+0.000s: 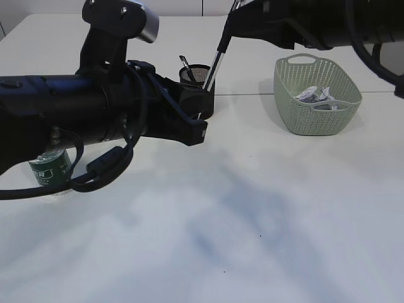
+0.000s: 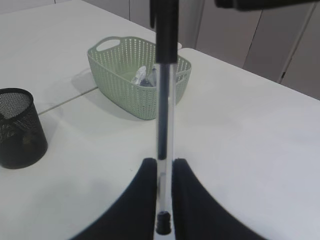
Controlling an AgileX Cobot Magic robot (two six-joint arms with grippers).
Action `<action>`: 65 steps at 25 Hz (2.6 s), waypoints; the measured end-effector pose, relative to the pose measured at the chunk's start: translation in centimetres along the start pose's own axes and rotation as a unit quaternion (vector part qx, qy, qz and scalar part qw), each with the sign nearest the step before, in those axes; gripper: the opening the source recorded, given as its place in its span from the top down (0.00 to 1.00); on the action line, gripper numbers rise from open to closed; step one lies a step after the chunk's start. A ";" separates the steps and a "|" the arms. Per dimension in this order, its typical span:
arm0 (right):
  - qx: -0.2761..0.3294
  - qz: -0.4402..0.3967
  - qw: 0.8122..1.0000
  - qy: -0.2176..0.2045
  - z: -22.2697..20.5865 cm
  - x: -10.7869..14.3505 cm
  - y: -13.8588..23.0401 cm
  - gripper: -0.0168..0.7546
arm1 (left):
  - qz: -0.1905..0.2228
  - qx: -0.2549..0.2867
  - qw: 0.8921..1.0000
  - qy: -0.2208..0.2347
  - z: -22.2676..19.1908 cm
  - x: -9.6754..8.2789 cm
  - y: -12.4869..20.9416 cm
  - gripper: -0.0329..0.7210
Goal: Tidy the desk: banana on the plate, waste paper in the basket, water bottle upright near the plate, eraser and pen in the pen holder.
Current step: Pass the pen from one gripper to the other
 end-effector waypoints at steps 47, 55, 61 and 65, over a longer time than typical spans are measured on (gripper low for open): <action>-0.041 0.011 0.999 -0.001 -1.0 -0.5 -0.5 0.90 | -0.007 -0.013 1.000 0.015 0.0 -1.0 -0.2 0.61; -0.041 0.024 0.999 0.000 -1.0 -0.5 -0.5 0.90 | -0.020 0.042 0.999 0.016 0.1 -1.0 0.9 0.46; -0.046 0.069 0.996 0.016 -1.0 -0.8 -0.7 0.90 | -0.029 0.073 0.997 0.014 1.1 -0.9 0.8 0.42; -0.050 0.103 0.993 0.032 -1.0 -1.1 -0.8 0.90 | -0.033 0.094 0.995 0.012 1.7 -0.8 0.8 0.42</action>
Point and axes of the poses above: a point on each arm's last joint axis where the gripper is mounted, z pointing back along that axis away from the gripper, x along the wrist's bending axis when the last joint is at zero, y = z × x, the point moved 1 cm from there along -z, pointing out along that axis toward the gripper, and after that the axes turned 7 degrees about -z, right-handed, at the moved point
